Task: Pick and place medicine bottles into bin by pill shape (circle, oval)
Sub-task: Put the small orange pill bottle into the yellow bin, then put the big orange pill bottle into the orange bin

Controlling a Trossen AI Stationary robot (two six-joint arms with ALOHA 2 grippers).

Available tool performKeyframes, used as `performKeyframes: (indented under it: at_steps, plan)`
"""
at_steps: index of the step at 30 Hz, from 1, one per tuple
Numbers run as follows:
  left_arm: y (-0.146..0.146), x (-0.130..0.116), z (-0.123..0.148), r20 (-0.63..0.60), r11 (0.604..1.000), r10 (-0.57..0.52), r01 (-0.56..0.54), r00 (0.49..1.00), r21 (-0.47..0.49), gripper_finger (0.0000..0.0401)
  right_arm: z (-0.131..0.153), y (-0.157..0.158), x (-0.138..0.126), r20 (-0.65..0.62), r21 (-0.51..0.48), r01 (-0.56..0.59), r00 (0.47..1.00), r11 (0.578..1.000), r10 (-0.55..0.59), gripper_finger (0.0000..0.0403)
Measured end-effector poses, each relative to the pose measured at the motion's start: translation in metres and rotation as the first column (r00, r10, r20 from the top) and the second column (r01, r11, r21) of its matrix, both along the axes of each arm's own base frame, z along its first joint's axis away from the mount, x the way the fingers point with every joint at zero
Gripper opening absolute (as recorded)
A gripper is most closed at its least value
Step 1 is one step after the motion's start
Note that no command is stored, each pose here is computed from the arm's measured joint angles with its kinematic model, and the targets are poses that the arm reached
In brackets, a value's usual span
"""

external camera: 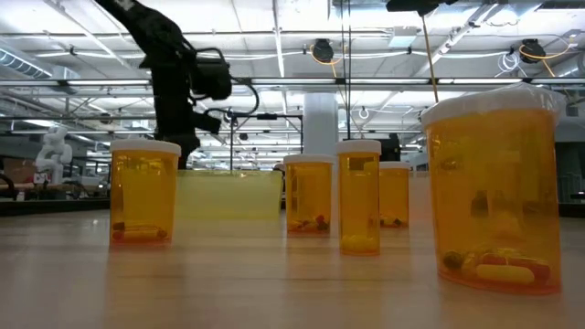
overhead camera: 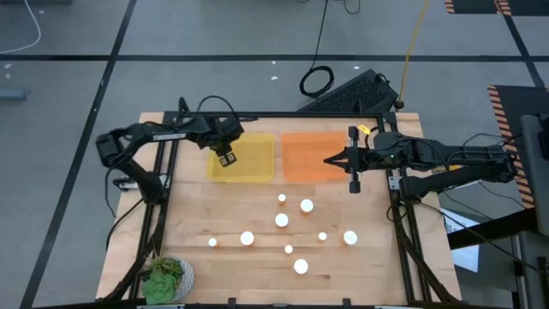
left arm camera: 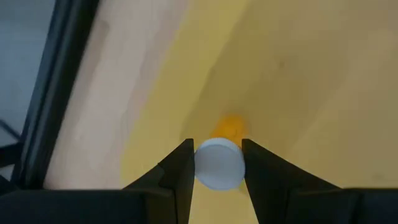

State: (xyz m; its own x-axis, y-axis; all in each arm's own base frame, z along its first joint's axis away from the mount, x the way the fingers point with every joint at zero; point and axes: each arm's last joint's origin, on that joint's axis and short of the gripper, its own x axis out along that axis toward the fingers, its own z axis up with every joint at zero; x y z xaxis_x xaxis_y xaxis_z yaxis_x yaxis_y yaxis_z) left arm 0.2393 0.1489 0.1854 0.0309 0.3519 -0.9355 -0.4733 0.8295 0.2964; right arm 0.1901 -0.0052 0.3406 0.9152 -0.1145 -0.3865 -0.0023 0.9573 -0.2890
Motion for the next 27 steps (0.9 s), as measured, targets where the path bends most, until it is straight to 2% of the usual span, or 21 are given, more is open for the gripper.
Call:
performKeyframes:
  at_steps: [5,14,27]
  plan:
    - [0.006,0.008,-0.007,-0.022,1.0,0.004,-0.003,1.0,0.015,0.0127,0.0,0.0,0.0,-0.001,-0.007,-0.003,1.0,1.0,0.003,0.0]
    - [0.008,0.012,-0.002,-0.02,1.0,0.008,-0.007,1.0,0.018,0.0133,-0.003,0.0,-0.001,-0.034,-0.002,-0.001,0.999,1.0,0.0,0.0]
    - [0.005,0.012,0.0,-0.026,1.0,0.022,-0.022,0.999,0.017,0.0236,-0.005,0.0,-0.002,-0.053,0.048,0.024,0.998,0.999,-0.021,0.0]
